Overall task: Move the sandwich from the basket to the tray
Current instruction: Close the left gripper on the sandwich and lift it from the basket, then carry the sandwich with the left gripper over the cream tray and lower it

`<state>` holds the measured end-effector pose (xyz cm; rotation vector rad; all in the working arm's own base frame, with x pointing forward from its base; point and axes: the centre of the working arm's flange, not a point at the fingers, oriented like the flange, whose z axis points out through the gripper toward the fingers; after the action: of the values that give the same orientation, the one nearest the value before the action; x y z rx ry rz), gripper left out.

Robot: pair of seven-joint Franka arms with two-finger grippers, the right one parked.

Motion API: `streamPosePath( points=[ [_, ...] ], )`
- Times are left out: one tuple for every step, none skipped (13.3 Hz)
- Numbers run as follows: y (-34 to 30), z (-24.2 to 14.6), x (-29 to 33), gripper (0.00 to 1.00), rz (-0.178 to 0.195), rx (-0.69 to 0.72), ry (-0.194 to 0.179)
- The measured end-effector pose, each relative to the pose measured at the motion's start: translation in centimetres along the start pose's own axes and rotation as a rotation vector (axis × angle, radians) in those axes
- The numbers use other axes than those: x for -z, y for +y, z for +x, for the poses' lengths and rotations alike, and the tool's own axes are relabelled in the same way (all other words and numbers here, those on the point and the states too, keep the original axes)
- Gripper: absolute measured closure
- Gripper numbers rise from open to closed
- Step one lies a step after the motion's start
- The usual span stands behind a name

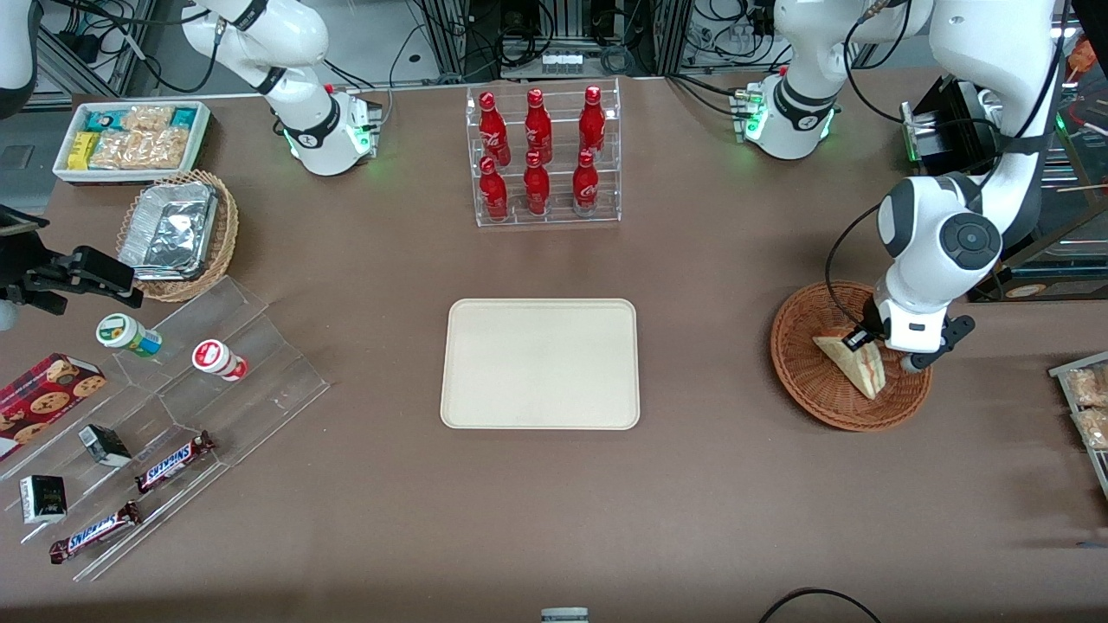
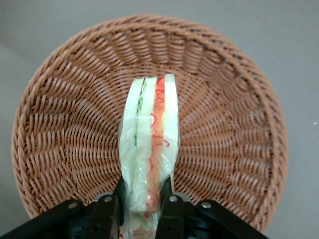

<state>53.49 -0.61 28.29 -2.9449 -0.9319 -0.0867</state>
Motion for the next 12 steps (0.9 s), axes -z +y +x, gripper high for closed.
streamPosePath(
  points=[
    [0.4,0.1,1.6,0.74,0.015,-0.006,-0.016],
    [1.2,0.0,3.9,0.76,0.037,-0.020,-0.039],
    [2.3,-0.4,6.7,0.78,0.054,-0.041,-0.056],
    [3.8,-1.0,9.5,0.81,0.061,-0.068,-0.061],
    [5.6,-2.0,11.9,0.85,0.058,-0.100,-0.056],
    [7.9,-3.5,13.8,0.85,0.047,-0.135,-0.045],
    [10.2,-5.5,14.9,0.85,0.035,-0.166,-0.032],
    [12.5,-7.7,15.5,0.85,0.025,-0.204,-0.023],
    [14.6,-10.1,15.8,0.85,0.019,-0.252,-0.017],
    [16.6,-12.6,16.0,0.85,0.014,-0.301,-0.013],
    [18.4,-14.7,16.1,0.85,0.008,-0.343,-0.012],
    [20.3,-16.7,16.3,0.85,-0.006,-0.377,-0.017]
  ],
)
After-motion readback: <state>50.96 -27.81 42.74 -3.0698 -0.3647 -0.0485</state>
